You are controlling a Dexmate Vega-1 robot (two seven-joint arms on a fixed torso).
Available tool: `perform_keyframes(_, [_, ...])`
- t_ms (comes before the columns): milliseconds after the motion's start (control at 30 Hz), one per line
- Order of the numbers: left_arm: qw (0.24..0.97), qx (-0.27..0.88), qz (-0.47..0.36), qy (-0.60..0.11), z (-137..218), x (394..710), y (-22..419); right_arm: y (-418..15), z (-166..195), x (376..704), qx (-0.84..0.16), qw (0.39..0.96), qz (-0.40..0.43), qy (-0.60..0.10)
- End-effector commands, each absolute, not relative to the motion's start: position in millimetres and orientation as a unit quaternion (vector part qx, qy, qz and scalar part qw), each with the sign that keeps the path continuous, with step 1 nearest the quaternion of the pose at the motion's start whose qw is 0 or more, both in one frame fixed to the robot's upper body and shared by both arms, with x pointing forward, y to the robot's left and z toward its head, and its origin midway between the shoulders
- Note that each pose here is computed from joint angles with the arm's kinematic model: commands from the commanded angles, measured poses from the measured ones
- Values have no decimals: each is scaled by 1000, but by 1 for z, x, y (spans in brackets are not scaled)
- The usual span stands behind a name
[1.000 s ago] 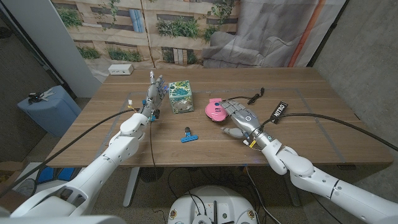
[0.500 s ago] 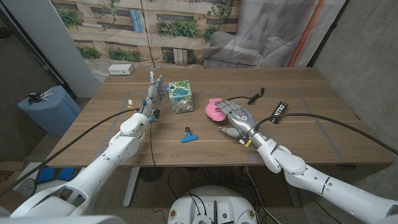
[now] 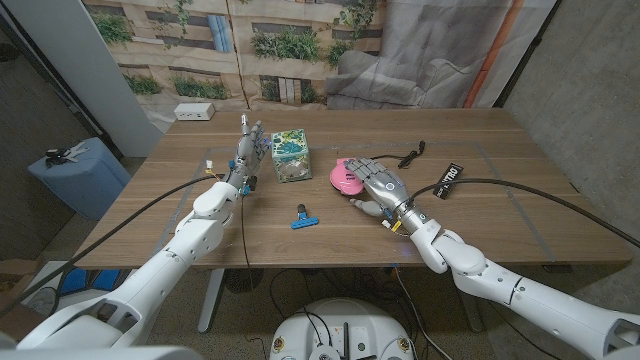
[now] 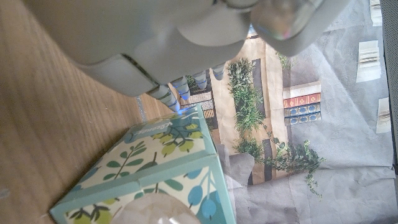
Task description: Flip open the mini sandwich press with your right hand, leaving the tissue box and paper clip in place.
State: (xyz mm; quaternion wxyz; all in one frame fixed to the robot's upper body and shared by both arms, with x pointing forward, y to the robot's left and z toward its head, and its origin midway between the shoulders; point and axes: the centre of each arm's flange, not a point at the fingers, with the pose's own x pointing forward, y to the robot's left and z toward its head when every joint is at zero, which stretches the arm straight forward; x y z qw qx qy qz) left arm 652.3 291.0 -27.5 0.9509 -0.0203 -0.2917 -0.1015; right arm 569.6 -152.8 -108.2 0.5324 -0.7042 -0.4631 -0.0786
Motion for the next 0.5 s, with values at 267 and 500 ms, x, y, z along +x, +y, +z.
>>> perform_keyframes(267, [951,-20,-102,-292,-28,652,291,-156,-98,569,-703,527,-92,-469])
perform_keyframes(500, [951,-20,-102,-292,-28,652,291,-157,-99,567,-699,534,-89,-468])
